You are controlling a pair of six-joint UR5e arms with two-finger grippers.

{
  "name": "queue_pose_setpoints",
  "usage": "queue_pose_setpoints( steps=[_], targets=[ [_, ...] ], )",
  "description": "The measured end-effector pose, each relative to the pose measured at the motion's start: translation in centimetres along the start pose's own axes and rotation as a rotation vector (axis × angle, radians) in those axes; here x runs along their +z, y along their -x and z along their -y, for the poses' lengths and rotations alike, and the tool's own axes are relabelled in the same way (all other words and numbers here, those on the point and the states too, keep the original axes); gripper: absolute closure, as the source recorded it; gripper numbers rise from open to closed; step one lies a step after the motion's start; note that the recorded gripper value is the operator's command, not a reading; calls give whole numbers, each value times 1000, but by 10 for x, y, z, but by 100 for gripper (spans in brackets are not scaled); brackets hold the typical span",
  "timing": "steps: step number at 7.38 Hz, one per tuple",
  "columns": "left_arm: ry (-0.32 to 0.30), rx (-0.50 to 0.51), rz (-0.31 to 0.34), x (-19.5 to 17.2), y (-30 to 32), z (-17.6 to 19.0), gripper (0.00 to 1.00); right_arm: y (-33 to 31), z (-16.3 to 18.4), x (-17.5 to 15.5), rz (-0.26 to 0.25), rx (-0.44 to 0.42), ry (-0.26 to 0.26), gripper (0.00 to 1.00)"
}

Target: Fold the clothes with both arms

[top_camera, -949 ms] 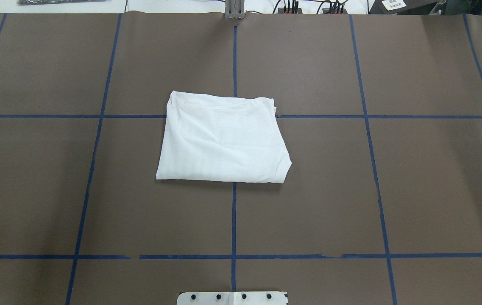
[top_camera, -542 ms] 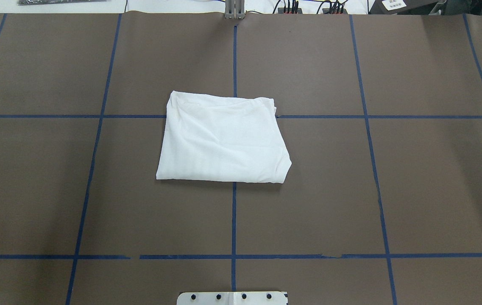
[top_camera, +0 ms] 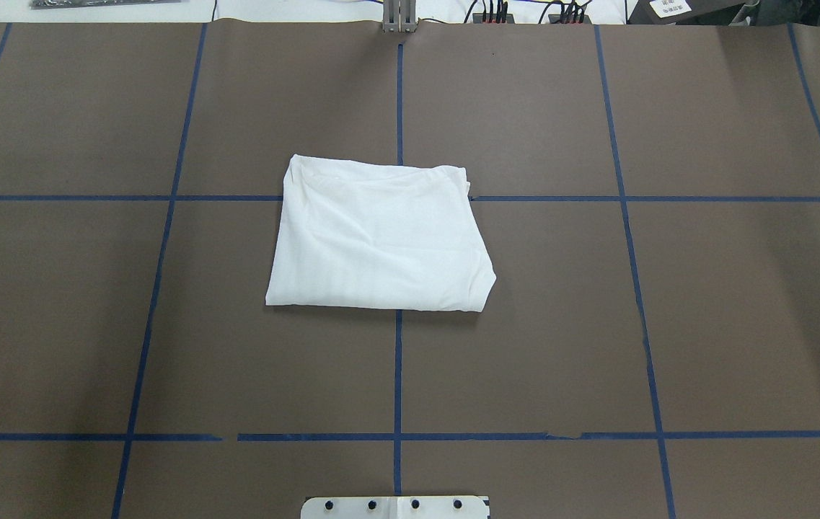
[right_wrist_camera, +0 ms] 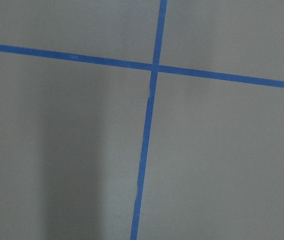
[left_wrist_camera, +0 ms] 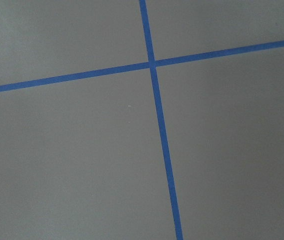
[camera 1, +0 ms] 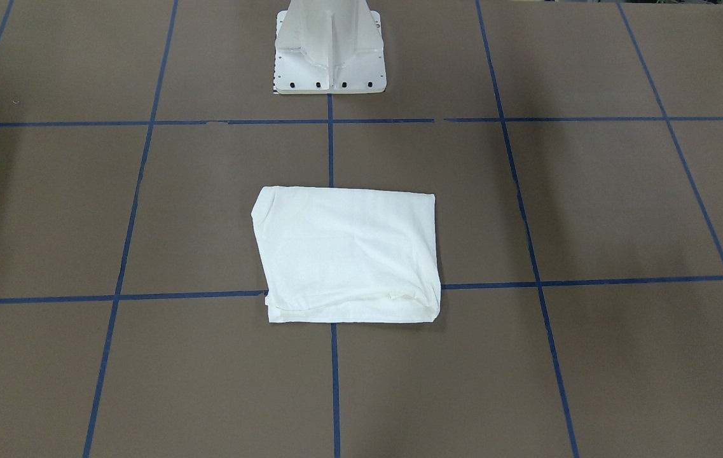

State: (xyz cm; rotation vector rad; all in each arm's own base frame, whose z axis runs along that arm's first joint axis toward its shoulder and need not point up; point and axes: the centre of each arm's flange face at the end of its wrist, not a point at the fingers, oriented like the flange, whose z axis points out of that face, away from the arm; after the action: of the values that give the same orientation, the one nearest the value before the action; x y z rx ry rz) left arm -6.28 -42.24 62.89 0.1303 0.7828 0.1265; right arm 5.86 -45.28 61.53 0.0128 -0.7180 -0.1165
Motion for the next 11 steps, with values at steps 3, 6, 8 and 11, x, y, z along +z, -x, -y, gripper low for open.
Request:
queue_pose_setpoints(
  steps=[3, 6, 8, 11],
  targets=[
    [-3, 3, 0, -2, -2, 1, 0, -1, -1, 1, 0, 2, 2, 0],
    [-7, 7, 1, -4, -4, 1, 0, -1, -1, 2, 0, 4, 3, 0],
    [-8, 8, 1, -4, -4, 1, 0, -1, -1, 2, 0, 5, 4, 0],
    [-8, 8, 1, -4, -4, 2, 0, -1, -1, 2, 0, 5, 4, 0]
  ],
)
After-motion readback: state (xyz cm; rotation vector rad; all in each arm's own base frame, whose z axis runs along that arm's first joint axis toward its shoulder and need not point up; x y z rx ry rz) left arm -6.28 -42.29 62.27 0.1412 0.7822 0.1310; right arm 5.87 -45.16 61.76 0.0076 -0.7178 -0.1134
